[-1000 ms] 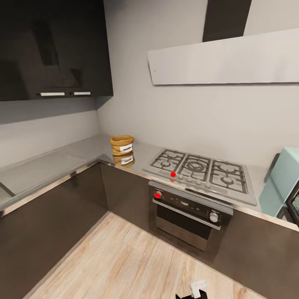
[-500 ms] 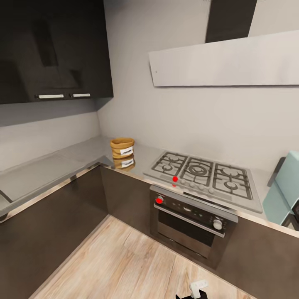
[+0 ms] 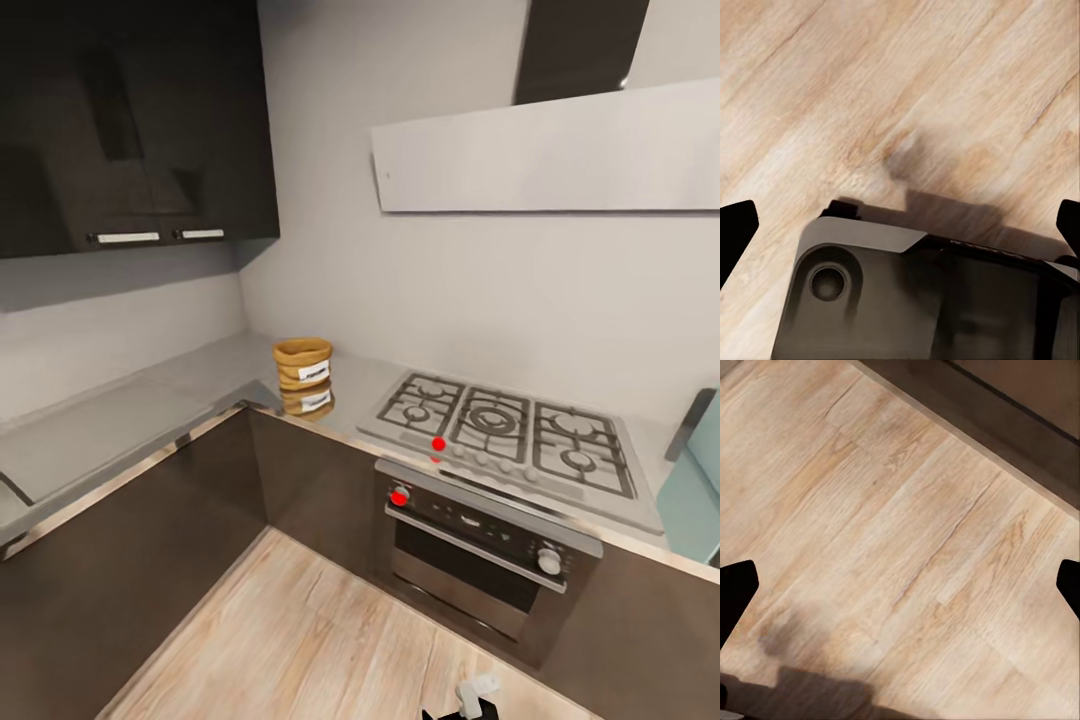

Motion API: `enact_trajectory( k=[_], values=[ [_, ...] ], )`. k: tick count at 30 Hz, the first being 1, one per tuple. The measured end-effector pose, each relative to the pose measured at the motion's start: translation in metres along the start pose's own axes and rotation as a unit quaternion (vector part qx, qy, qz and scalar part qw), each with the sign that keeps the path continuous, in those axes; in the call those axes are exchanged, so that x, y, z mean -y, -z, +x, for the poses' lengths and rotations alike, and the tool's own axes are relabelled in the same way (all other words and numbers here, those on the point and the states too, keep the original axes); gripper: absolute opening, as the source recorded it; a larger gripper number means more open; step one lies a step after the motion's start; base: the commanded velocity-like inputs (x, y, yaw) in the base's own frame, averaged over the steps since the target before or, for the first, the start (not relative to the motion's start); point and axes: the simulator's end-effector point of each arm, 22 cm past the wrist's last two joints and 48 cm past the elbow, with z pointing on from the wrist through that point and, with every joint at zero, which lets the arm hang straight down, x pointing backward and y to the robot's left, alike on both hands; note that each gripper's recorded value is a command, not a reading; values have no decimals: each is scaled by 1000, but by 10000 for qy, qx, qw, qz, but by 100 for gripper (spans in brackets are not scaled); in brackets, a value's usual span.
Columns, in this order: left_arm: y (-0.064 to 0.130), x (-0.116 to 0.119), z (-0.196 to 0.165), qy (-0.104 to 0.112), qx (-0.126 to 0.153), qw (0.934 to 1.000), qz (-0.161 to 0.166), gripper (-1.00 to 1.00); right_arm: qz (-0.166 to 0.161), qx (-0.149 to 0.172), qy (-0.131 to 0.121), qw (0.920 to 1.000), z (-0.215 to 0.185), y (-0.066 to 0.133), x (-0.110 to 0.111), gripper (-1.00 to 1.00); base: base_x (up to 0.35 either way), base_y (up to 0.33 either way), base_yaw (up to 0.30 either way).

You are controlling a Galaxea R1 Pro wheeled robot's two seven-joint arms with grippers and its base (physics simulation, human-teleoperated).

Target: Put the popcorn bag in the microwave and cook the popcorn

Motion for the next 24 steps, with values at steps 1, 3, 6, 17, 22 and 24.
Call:
enact_trajectory(
  k=[1,3,6,17,22,24],
  values=[
    [1,1,0,0,-2,10000,5,100,1,0,0,10000,0,1,0,100,57,18,0],
    [3,-1,0,5,2,10000,-7,100,2,0,0,10000,-1,3,0,100,179,9,0],
    [6,-2,0,6,4,10000,-14,100,-2,2,-1,10000,-2,5,-1,100,311,2,0],
    [15,-4,1,16,-3,10000,-28,100,-3,-1,-6,10000,-4,14,-3,100,99,25,0],
    [20,-5,1,18,-3,10000,-30,100,10,-27,5,10000,-2,19,-1,100,271,182,0],
    [21,-5,2,9,-3,10000,-27,100,5,-53,4,10000,1,21,-2,100,201,144,0]
  ],
)
